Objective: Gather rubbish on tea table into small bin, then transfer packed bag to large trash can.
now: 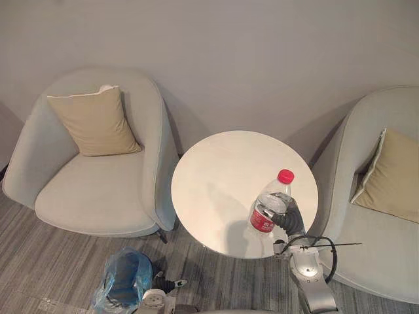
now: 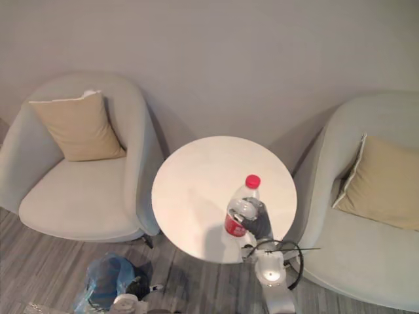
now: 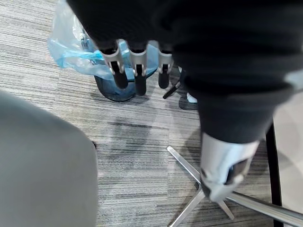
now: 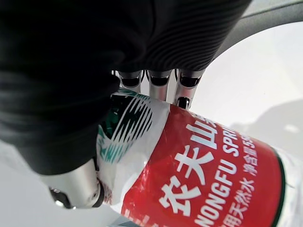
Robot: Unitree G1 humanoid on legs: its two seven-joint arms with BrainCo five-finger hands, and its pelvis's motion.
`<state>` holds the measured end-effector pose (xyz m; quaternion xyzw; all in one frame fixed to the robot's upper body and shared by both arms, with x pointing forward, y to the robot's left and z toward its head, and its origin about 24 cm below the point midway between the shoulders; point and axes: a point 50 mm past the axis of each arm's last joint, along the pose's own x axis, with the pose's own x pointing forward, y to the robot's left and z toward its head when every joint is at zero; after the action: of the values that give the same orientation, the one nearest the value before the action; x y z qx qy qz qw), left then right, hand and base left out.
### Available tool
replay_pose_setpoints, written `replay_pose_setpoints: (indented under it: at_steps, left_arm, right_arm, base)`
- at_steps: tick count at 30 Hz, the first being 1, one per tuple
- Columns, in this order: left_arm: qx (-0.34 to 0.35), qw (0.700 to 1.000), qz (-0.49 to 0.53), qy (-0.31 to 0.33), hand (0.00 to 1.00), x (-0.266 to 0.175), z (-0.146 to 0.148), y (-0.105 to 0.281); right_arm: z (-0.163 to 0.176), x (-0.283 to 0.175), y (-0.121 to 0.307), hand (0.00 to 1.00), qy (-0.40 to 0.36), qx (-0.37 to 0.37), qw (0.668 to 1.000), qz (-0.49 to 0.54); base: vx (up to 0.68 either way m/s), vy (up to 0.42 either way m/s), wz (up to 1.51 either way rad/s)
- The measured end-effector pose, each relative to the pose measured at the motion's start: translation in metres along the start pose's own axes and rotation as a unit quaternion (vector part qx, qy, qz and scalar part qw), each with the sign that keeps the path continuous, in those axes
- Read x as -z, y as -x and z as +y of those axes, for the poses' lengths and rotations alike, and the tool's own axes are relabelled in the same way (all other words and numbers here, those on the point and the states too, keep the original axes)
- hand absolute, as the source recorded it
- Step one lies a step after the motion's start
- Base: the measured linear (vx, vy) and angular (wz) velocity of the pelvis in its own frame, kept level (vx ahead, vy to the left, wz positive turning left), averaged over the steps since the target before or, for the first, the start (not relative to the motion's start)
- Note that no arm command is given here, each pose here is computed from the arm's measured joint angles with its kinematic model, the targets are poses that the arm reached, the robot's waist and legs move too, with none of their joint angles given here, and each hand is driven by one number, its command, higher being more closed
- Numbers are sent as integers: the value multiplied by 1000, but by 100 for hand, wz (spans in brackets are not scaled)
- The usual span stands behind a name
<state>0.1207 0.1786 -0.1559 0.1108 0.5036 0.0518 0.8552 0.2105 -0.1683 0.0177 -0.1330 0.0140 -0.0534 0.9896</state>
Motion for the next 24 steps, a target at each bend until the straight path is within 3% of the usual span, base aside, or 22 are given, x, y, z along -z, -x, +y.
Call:
replay_pose_setpoints:
  at_steps: [9,16,24]
  left_arm:
    - [7,999,-41,3,0,-21,-6,-1]
    - [44,996,-21,-78,0,-12,-22,1]
    - [36,995,-16,-90,0,-6,-15,1]
  right_arm:
    - [10,-26,-21,100,13,-11,998,-61]
    - [-21,-5,-15,100,18,79,997,-5]
    - [4,17,-7,100,19,35,998,47]
  base:
    - [-201,-38,69]
    - [-147,105,80]
    - [-113,90,4]
